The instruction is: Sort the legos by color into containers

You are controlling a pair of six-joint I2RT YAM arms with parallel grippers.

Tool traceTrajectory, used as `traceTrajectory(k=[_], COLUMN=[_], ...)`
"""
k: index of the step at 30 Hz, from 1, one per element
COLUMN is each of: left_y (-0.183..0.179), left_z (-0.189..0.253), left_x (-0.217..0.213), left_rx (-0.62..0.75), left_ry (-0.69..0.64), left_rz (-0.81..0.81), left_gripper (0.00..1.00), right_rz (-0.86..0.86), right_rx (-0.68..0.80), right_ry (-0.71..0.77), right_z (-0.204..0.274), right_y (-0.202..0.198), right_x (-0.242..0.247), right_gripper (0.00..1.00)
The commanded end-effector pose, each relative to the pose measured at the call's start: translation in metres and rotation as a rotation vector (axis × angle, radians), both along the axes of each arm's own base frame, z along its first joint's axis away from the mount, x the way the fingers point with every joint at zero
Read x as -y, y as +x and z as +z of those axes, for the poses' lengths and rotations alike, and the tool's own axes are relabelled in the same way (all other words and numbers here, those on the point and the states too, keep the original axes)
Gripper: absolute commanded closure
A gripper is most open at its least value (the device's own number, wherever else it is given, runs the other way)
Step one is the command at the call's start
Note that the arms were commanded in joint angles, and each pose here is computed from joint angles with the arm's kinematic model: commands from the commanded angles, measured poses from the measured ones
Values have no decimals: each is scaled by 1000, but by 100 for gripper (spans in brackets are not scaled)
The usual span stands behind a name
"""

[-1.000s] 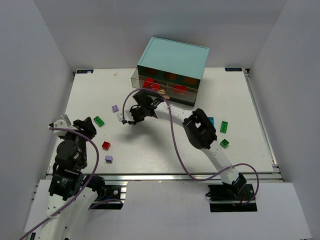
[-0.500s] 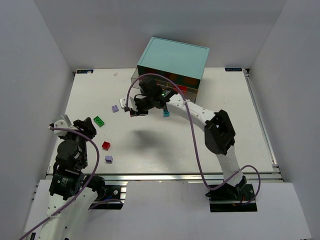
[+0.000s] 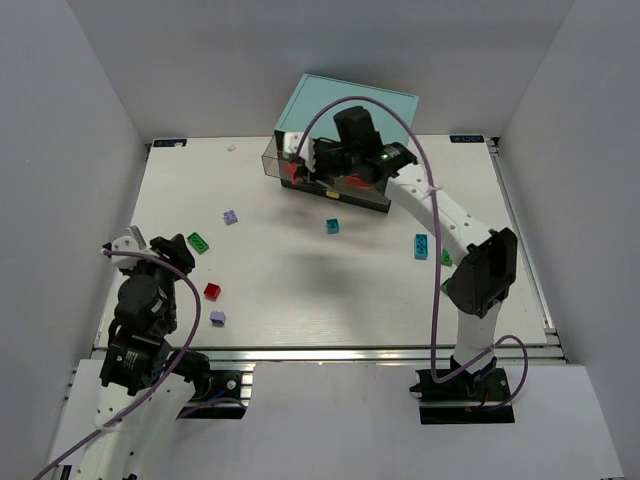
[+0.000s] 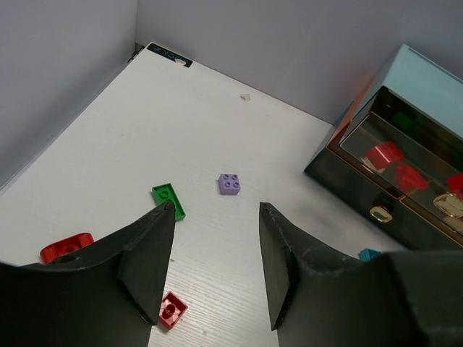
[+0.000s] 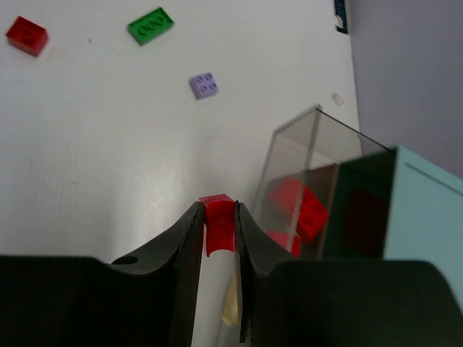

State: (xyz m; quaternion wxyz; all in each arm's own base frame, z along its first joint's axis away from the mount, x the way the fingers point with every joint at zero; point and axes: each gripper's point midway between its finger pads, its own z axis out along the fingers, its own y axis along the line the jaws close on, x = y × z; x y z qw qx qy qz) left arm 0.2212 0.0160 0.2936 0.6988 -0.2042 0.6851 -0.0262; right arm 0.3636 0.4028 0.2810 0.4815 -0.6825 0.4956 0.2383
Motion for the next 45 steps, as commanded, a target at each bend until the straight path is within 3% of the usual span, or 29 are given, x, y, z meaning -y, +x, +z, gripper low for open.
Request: traceTrajectory(k=[1,13,16,17,20,23,26,30,32,33,34,35,37,39,40,42,45], left_y=[4,12,16,18,23,29,33,44,46,47,50,48,49,44,41,37,25], left_z=[-4,-14,-19,-22,-28,-36,-42,-62,-74,-80,-91,-101,-122,-138,-147,-154,-160], left_x=[0,7,10,11,17,22,27,42,51,57,63,66,73,71,68,62,61], left_rx=[-14,-64,-86,-99,-125,-159,-187,-278,-335,-366,-409,-451,-536,-616,-676,-726,-785], left_ry=[7,20,24,28,32,38,34,-8,-71,-95,-143,-170,-221,-237,-251,-263,-376], left_rz=[2,-22,-31,-36,-62,-81,-100,-141,-159,-178,-177,-176,-167,-127,-83,-17,73], left_gripper=[40,40,38,36,33,31,30,30,36,39,40,45,48,50,50,46,35], right_rz=[-105,-311,-336,-337,-349,-365,-368,-386,-425,-468,-472,-491,-395,-296,-212,-185,-208], right_rx=[73,55,38,27,5,-14,-19,-27,-19,-101,-53,-162,-210,-356,-404,-467,-388], right_ry=[102,88,83,82,80,84,99,174,261,335,452,439,505,454,454,426,468], right_z=[61,52,46,43,40,39,47,79,100,105,143,102,104,58,56,28,22], right_y=[22,83,92,93,93,93,87,52,23,9,-17,-29,-75,-109,-133,-149,-158], right_x=[33,99,105,106,112,118,123,134,146,152,162,164,166,159,157,158,171], right_gripper=[94,87,76,67,57,49,47,50,54,54,50,44,30,22,11,11,11])
